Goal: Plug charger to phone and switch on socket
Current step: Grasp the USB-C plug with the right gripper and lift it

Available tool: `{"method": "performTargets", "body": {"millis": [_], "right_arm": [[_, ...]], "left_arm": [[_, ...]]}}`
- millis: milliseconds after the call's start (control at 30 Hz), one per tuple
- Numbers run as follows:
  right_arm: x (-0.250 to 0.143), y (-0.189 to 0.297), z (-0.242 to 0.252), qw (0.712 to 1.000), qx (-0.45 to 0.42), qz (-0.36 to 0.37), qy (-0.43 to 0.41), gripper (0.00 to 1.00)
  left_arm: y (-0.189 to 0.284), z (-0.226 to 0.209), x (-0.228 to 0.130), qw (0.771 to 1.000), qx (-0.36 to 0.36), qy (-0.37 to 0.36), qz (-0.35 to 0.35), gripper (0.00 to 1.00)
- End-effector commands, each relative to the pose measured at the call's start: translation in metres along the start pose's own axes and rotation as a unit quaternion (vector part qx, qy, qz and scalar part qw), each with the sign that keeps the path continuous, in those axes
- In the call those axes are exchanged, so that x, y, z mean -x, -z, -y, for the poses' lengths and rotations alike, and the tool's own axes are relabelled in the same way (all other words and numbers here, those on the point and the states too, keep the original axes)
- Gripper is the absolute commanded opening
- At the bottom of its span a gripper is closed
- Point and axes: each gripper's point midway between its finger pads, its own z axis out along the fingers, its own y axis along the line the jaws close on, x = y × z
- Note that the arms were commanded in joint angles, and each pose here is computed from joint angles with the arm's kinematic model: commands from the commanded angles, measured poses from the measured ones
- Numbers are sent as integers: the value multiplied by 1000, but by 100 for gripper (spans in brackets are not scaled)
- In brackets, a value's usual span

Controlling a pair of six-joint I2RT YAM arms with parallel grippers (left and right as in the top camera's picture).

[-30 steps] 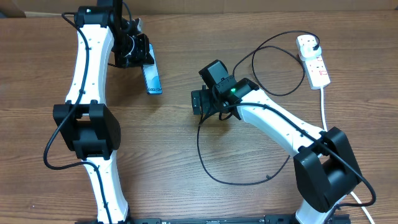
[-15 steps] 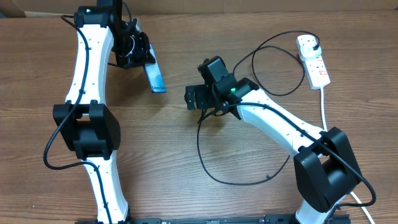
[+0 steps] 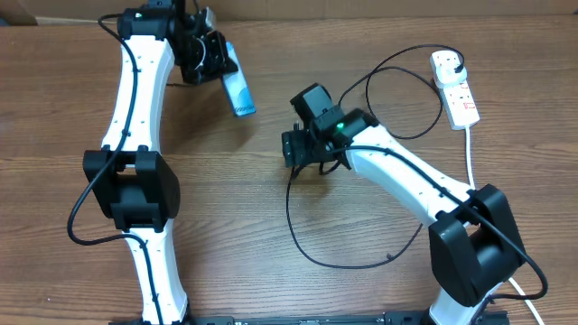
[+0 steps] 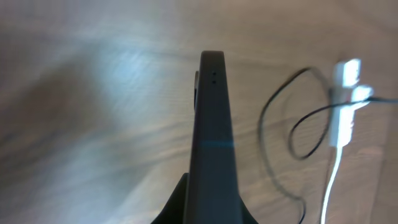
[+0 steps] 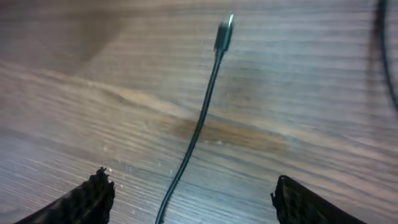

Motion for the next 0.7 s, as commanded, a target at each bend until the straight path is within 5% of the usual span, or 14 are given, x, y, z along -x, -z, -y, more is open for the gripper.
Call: {"method": "performTargets", "body": {"millis": [0,367,667], "right_arm": [[51,23,-1,998,2,54,-9,77],[85,-41,30,995,-12,21,-100,62],[70,-74,36,994,-22,-9,-109,45]], "left_arm": [[20,31,16,998,-51,-3,37,4],[22,52,42,993,-78,-20,92,4],[24,51,37,989,-100,84,67,4]]}}
